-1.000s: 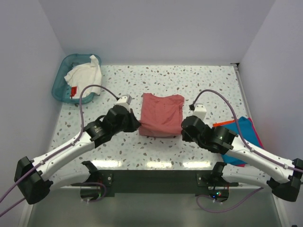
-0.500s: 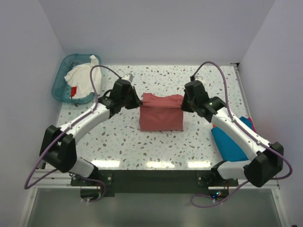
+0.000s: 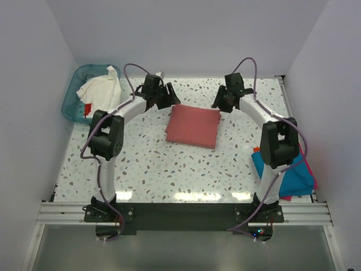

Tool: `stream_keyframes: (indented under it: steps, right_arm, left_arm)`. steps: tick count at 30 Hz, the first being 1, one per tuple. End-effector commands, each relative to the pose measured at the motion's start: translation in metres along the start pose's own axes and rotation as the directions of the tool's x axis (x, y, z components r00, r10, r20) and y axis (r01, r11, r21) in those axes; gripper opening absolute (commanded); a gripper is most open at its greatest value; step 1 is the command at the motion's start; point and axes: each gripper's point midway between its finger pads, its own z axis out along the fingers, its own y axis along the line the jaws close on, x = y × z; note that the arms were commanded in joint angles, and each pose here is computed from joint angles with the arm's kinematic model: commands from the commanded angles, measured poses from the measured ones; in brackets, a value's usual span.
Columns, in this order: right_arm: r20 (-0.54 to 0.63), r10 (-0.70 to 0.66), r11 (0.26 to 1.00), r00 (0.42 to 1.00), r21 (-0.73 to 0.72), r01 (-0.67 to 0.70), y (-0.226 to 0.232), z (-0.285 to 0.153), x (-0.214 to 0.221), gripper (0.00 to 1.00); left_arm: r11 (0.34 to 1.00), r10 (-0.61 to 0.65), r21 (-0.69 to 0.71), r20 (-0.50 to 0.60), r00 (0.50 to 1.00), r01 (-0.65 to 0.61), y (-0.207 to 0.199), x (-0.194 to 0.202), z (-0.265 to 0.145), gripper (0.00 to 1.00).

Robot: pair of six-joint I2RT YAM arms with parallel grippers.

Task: Fold and stack the t-shirts
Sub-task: Fold the tshirt, then neatly place the folded tshirt to the corner

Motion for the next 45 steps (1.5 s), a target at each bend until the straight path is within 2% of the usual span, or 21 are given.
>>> stream_keyframes:
  steps: [1,3,4,5,7,8,9,11,16,23,32,36,38,41,42,43,45]
  right_arm:
    - [-0.002,-0.004,0.998,1.000,-0.062,0.004,0.007,0.017,-0.022,0.58]
    - [0.000,-0.010,0.999,1.000,-0.042,0.010,0.002,0.017,-0.028,0.68]
    - [-0.003,-0.023,1.000,1.000,-0.017,0.022,-0.004,0.016,-0.026,0.77]
    - [0.005,-0.029,0.999,1.000,-0.015,0.029,-0.005,0.011,-0.027,0.79]
    - [-0.011,-0.040,0.999,0.999,-0.012,0.040,-0.013,0.007,-0.015,0.80]
    - [0.003,-0.044,0.999,0.999,-0.029,0.044,-0.010,-0.002,-0.015,0.80]
    - [-0.032,-0.048,0.999,0.998,-0.014,0.048,-0.020,0.001,0.003,0.80]
    - [-0.023,-0.047,0.999,0.999,-0.019,0.047,-0.025,-0.001,0.010,0.80]
    - [-0.093,-0.037,0.998,0.995,-0.050,0.033,-0.034,0.008,0.057,0.77]
    - [-0.130,-0.058,0.997,0.990,-0.055,0.052,-0.028,0.031,0.077,0.74]
    - [-0.141,-0.037,0.999,0.989,-0.004,0.037,-0.030,0.042,0.093,0.55]
    - [-0.137,-0.036,0.999,0.990,0.017,0.038,-0.028,0.048,0.096,0.38]
    - [-0.136,-0.037,0.999,0.990,0.022,0.040,-0.027,0.051,0.096,0.33]
    - [-0.137,-0.029,0.997,0.990,0.062,0.038,-0.034,0.058,0.098,0.18]
    - [-0.139,-0.023,0.996,0.990,0.078,0.034,-0.037,0.058,0.099,0.08]
    - [-0.138,-0.024,0.994,0.990,0.099,0.038,-0.040,0.056,0.099,0.04]
    - [-0.122,-0.025,0.990,0.992,0.136,0.042,-0.047,0.052,0.094,0.00]
  left_arm:
    - [0.991,0.025,0.129,0.081,0.996,-0.035,-0.023,-0.043,-0.006,0.70]
    - [0.991,0.034,0.124,0.106,0.994,-0.047,-0.022,-0.051,-0.014,0.73]
    - [0.989,0.046,0.134,0.133,0.990,-0.064,-0.029,-0.059,-0.027,0.74]
    - [0.989,0.055,0.127,0.146,0.988,-0.073,-0.030,-0.061,-0.033,0.75]
    - [0.992,0.066,0.092,0.162,0.985,-0.082,-0.027,-0.060,-0.049,0.74]
    - [0.996,0.055,0.057,0.134,0.989,-0.063,-0.017,-0.049,-0.051,0.74]
    - [0.998,0.049,0.038,0.135,0.990,-0.055,-0.013,-0.045,-0.055,0.74]
    - [0.998,0.035,0.039,0.150,0.988,-0.042,-0.016,-0.042,-0.070,0.73]
    - [0.998,-0.022,0.054,0.078,0.997,0.018,-0.005,0.013,-0.083,0.69]
    - [0.997,-0.012,0.077,0.054,0.998,0.008,-0.010,0.040,-0.100,0.69]
    - [0.997,-0.010,0.076,0.036,0.999,0.007,-0.006,0.055,-0.112,0.69]
    - [0.997,-0.011,0.077,0.034,0.999,0.009,-0.004,0.059,-0.117,0.69]
    - [0.997,-0.014,0.074,0.032,0.999,0.011,-0.004,0.061,-0.119,0.68]
    - [0.997,-0.005,0.080,0.037,0.999,0.002,-0.007,0.060,-0.125,0.68]
    - [0.996,0.000,0.086,0.045,0.999,-0.004,-0.010,0.058,-0.129,0.68]
    - [0.996,0.003,0.084,0.045,0.999,-0.007,-0.010,0.058,-0.132,0.68]
    - [0.996,0.013,0.084,0.060,0.998,-0.018,-0.012,0.054,-0.138,0.68]
